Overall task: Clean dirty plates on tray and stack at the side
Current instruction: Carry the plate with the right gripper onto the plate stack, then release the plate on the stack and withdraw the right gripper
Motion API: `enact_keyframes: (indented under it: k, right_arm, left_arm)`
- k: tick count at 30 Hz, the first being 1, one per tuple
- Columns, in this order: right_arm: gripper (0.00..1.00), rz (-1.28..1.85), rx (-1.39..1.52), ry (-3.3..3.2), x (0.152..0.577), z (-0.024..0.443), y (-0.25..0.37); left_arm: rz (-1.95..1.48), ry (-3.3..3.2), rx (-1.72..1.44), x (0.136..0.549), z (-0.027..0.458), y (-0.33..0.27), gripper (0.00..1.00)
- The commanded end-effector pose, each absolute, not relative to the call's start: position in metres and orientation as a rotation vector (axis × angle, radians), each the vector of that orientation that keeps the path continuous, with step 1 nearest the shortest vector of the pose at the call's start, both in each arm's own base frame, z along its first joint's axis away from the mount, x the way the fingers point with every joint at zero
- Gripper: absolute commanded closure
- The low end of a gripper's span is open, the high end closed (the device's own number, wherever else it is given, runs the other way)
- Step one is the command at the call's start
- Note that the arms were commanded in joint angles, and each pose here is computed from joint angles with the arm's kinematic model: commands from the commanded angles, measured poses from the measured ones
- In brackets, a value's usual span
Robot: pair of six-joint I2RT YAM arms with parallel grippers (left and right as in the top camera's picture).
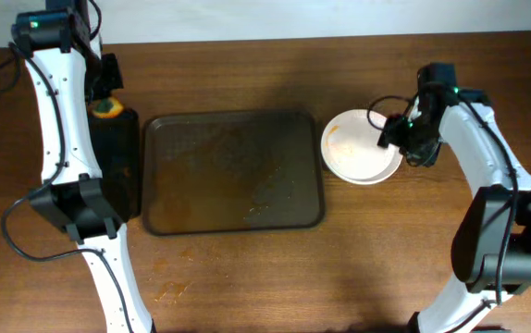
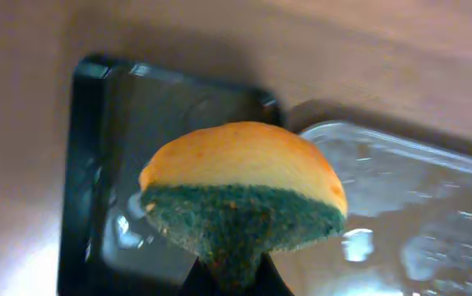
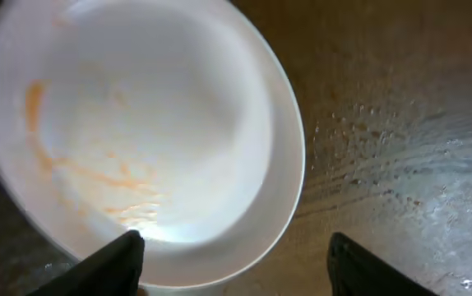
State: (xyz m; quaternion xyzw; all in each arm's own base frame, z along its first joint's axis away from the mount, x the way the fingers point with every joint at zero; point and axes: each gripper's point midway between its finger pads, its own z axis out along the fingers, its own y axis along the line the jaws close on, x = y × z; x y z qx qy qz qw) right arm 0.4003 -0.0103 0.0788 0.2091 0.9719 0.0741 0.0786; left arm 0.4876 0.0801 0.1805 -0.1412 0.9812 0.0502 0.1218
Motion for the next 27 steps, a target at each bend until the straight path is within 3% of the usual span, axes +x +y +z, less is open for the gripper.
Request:
enact_keyframes:
  k: [1, 7, 8, 9, 10, 15, 20, 26, 27]
  right_arm:
    - [0.26, 0.259, 0.539, 2.805, 0.420, 0.130, 0.000]
    - [0.24, 0.253, 0.424, 2.814, 0.423, 0.133, 0.016]
    - [0.23, 0.254, 0.424, 2.816, 0.422, 0.132, 0.016]
    - [0.24, 0.255, 0.419, 2.818, 0.422, 0.132, 0.018]
    - [0.24, 0.257, 0.408, 2.818, 0.422, 0.133, 0.021]
    - [0.18, 0.273, 0.282, 2.814, 0.425, 0.134, 0.052]
    - [0.16, 0.362, 0.131, 2.813, 0.423, 0.135, 0.101]
    - [0.48, 0.356, -0.030, 3.020, 0.382, 0.095, 0.150]
    - [0.49, 0.345, -0.050, 3.053, 0.376, 0.088, 0.154]
  left_arm:
    - [0.318, 2.962, -0.642, 0.461, 0.143, 0.104, 0.99]
    - [0.404, 3.045, -0.872, 0.437, 0.051, 0.128, 0.99]
    - [0.400, 3.042, -0.884, 0.436, 0.047, 0.131, 0.95]
    - [0.372, 3.046, -0.889, 0.436, 0.043, 0.130, 0.17]
    - [0.321, 3.074, -0.808, 0.439, 0.042, 0.125, 0.02]
    - [0.042, 3.091, -0.600, 0.459, 0.045, 0.098, 0.01]
    - [-0.047, 2.914, -0.309, 0.509, 0.116, 0.054, 0.01]
    - [-0.064, 2.803, -0.155, 0.537, 0.138, 0.006, 0.01]
    - [-0.065, 2.797, -0.154, 0.539, 0.138, 0.005, 0.01]
